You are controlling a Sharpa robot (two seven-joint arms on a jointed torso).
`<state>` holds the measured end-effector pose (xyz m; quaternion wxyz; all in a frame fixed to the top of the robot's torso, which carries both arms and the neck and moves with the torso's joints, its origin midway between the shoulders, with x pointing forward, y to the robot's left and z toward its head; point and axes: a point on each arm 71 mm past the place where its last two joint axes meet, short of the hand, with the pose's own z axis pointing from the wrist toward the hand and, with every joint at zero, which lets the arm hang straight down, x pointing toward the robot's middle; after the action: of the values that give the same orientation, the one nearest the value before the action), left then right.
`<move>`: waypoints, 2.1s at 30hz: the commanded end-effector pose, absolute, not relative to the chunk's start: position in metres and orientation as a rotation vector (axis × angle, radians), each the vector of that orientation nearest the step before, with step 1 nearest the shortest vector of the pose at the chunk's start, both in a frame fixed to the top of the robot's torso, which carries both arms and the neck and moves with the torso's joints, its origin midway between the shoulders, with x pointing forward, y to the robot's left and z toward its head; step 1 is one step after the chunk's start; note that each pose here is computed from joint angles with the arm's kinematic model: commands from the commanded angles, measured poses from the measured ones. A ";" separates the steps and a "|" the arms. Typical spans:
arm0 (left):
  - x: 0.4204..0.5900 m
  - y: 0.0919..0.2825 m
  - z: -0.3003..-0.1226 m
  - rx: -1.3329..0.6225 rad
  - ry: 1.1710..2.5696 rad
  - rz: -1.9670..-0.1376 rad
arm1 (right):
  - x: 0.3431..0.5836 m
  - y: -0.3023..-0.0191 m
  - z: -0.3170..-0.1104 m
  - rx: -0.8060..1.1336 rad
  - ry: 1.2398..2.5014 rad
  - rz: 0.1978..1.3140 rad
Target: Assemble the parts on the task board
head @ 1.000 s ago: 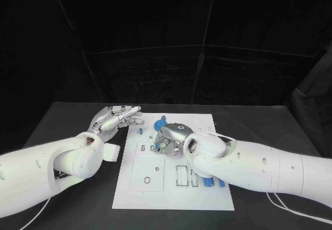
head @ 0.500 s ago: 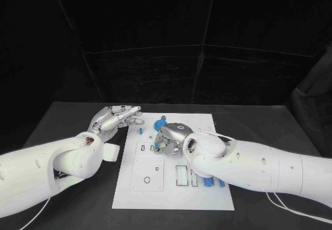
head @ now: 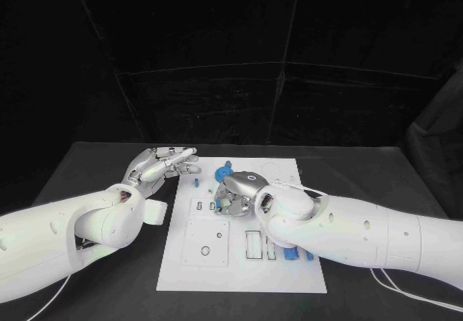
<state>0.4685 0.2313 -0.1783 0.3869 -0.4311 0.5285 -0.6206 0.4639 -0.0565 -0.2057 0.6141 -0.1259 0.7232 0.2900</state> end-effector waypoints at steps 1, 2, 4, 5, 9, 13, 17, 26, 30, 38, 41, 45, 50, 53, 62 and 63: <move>0.468 0.230 -0.177 -1.094 1.350 -1.595 | 0.464 -0.059 -0.211 -0.291 1.697 0.639; 0.469 0.230 -0.177 -1.094 1.350 -1.595 | 0.464 -0.059 -0.211 -0.287 1.694 0.639; 0.469 0.230 -0.177 -1.094 1.351 -1.595 | 0.464 -0.059 -0.210 -0.277 1.685 0.640; 0.469 0.230 -0.177 -1.094 1.351 -1.596 | 0.465 -0.060 -0.209 -0.261 1.669 0.643; 0.469 0.230 -0.177 -1.095 1.354 -1.596 | 0.464 -0.062 -0.204 -0.221 1.610 0.669; 0.469 0.230 -0.178 -1.098 1.358 -1.592 | 0.461 -0.064 -0.199 -0.195 1.547 0.719; 0.470 0.231 -0.179 -1.072 1.381 -1.569 | 0.453 -0.069 -0.192 -0.177 1.481 0.817; 0.470 0.231 -0.188 -0.882 1.697 -1.370 | 0.447 -0.113 -0.161 -0.055 1.472 1.069; 0.472 0.227 -0.190 -0.717 1.946 -1.182 | 0.457 -0.146 -0.145 0.056 1.489 1.084; 0.482 0.216 -0.189 -0.421 2.258 -0.734 | 0.471 -0.203 -0.131 0.188 1.489 0.999; 0.490 0.209 -0.186 -0.367 2.300 -0.607 | 0.474 -0.214 -0.130 0.220 1.496 0.968; 0.497 0.201 -0.184 -0.310 2.319 -0.505 | 0.476 -0.221 -0.131 0.243 1.503 0.944; 0.506 0.185 -0.183 -0.262 2.340 -0.421 | 0.478 -0.226 -0.131 0.263 1.513 0.920; 0.510 0.176 -0.183 -0.246 2.344 -0.393 | 0.479 -0.227 -0.132 0.271 1.520 0.908; 0.520 0.157 -0.185 -0.179 2.359 -0.335 | 0.480 -0.228 -0.134 0.275 1.539 0.887; 0.521 0.155 -0.186 -0.172 2.360 -0.331 | 0.481 -0.228 -0.134 0.275 1.541 0.885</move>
<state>0.5202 0.1537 -0.1854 0.3698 -0.0830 0.9127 -0.1528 0.4800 -0.2287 -0.1338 0.6274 0.1165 0.6641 0.3895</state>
